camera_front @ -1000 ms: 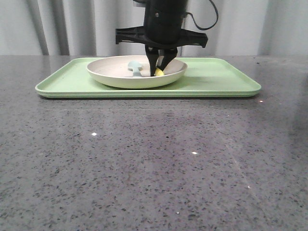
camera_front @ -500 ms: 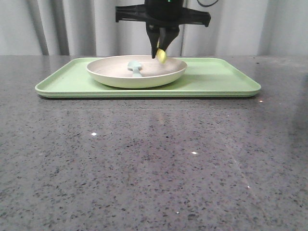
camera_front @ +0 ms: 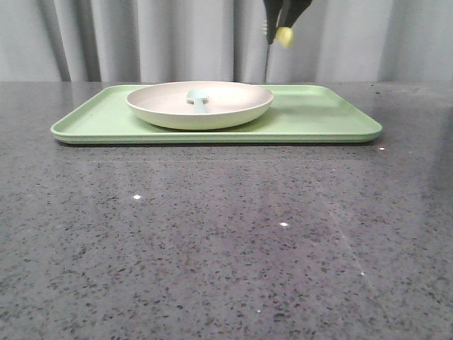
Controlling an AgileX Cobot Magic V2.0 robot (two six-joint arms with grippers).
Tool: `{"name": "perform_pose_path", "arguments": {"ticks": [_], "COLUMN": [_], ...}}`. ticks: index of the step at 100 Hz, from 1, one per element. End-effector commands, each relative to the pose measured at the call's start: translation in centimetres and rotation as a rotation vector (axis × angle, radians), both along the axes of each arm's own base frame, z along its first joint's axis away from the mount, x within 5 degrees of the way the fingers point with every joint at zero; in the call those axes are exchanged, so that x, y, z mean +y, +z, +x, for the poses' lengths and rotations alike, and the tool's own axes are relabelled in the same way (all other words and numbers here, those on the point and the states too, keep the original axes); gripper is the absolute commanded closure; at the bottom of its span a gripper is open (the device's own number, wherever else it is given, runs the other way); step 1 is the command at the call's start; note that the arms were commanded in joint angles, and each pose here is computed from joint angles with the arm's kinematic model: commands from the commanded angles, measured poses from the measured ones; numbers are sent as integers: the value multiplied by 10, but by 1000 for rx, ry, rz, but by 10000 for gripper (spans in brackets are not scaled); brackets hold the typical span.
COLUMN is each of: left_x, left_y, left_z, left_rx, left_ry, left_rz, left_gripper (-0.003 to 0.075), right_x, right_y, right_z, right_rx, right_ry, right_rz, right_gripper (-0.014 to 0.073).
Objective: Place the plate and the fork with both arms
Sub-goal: 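Close the right gripper on the fork handle and lift it, then carry the fork beside the plate and lower it onto the tray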
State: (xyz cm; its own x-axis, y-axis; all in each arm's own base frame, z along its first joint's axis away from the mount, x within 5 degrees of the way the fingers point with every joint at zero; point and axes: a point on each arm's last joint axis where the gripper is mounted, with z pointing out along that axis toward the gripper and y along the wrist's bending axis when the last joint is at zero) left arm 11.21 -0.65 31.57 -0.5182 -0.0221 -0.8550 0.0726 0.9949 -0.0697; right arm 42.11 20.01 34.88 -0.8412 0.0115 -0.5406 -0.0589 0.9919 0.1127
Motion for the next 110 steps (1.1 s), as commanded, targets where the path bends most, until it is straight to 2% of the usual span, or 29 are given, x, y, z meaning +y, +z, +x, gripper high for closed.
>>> {"name": "perform_pose_path", "arguments": {"ticks": [1,29,56,86,110], "left_x": [1,1,1,1,1], "left_y": [15,15,15,15,15], "left_z": [3,3,3,3,3], "left_rx": [-99,-99,-99,-99,-99], "left_ry": [19,19,19,19,19], "left_rz": [-14,-14,-14,-14,-14], "left_gripper": [333,333,333,333,333], "right_x": [-23,-40,-38,-39,-33], "right_y": [49,45,20,-1,-28], "right_z": [-13,-9,-7,-15,-16], "right_rx": [-129,-95,-47,-48,-21], "right_ry": [-8,-21,-11,14,27], "right_rz": [11,-26,-47,-25,35], "right_gripper": [701,710,710,710,710]}}
